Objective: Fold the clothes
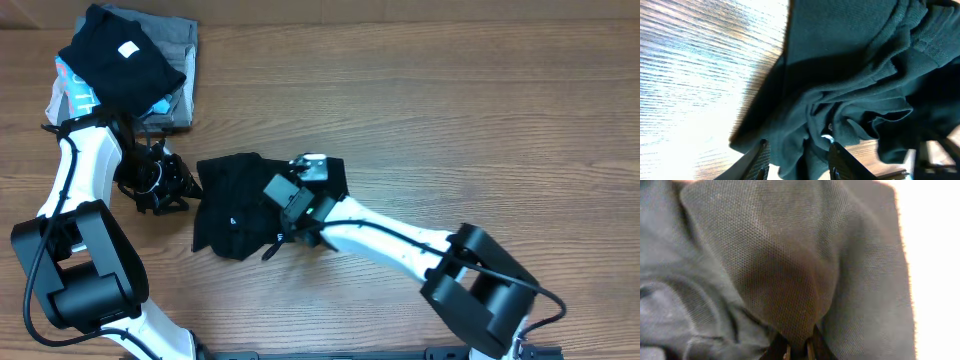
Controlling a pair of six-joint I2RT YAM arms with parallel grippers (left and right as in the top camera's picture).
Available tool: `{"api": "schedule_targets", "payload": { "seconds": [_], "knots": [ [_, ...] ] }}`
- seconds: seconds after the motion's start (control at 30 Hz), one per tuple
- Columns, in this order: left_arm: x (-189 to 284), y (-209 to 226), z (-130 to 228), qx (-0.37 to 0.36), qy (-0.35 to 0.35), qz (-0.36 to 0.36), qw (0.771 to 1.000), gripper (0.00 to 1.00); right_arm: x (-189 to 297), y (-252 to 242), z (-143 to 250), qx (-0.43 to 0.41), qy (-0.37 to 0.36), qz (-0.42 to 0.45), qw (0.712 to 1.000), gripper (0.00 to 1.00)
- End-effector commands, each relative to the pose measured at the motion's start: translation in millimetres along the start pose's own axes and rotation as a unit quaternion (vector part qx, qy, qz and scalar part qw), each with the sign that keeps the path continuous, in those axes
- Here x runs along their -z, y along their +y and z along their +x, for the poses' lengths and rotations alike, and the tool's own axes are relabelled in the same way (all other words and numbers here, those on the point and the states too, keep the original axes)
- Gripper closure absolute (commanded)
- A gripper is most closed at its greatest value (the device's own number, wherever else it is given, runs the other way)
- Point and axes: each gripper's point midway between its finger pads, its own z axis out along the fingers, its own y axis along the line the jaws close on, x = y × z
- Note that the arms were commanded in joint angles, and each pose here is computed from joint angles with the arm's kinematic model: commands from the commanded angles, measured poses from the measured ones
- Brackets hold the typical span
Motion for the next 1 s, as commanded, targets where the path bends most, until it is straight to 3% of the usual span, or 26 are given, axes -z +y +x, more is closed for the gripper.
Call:
{"api": "schedule_targets", "payload": {
  "seconds": [0.0, 0.3, 0.67, 0.7, 0.73, 0.77, 0.8, 0.83, 0.97],
  "knots": [
    [3.5, -5.2, -0.8, -0.012, -0.005, 0.004, 1.0, 0.59, 22.1, -29.7, -48.9, -0.054, -0.056, 0.023, 0.997, 0.96],
    [3.5, -5.2, -1.1, -0.012, -0.005, 0.004, 1.0, 0.59, 11.9, -119.3, -72.4, -0.118, -0.023, 0.109, 0.987, 0.96],
    [3.5, -5.3, -1.2, -0.012, -0.006, 0.004, 1.0, 0.58, 8.2, -228.2, -65.5, -0.191, 0.051, 0.216, 0.956, 0.93],
    [3.5, -5.3, -1.2, -0.012, -0.006, 0.004, 1.0, 0.58, 8.7, -233.9, -64.4, -0.195, 0.055, 0.222, 0.954, 0.87],
    [3.5, -5.3, -1.2, -0.012, -0.006, 0.004, 1.0, 0.58, 9.2, -239.6, -63.3, -0.199, 0.059, 0.227, 0.952, 0.67],
    [3.5, -5.3, -1.2, -0.012, -0.006, 0.004, 1.0, 0.58, 10.0, -246.7, -61.4, -0.204, 0.066, 0.234, 0.948, 0.41],
    [3.5, -5.3, -1.1, -0.012, -0.005, 0.004, 1.0, 0.58, 10.7, -252.8, -59.6, -0.21, 0.071, 0.239, 0.945, 0.25],
    [3.5, -5.3, -1.1, -0.012, -0.005, 0.004, 1.0, 0.58, 12.0, -259.1, -57.1, -0.222, 0.076, 0.246, 0.94, 0.2],
    [3.5, -5.3, -1.2, -0.012, -0.006, 0.004, 1.0, 0.58, 22.8, -284.1, -46.4, -0.276, 0.093, 0.277, 0.916, 0.18]
  ]
}}
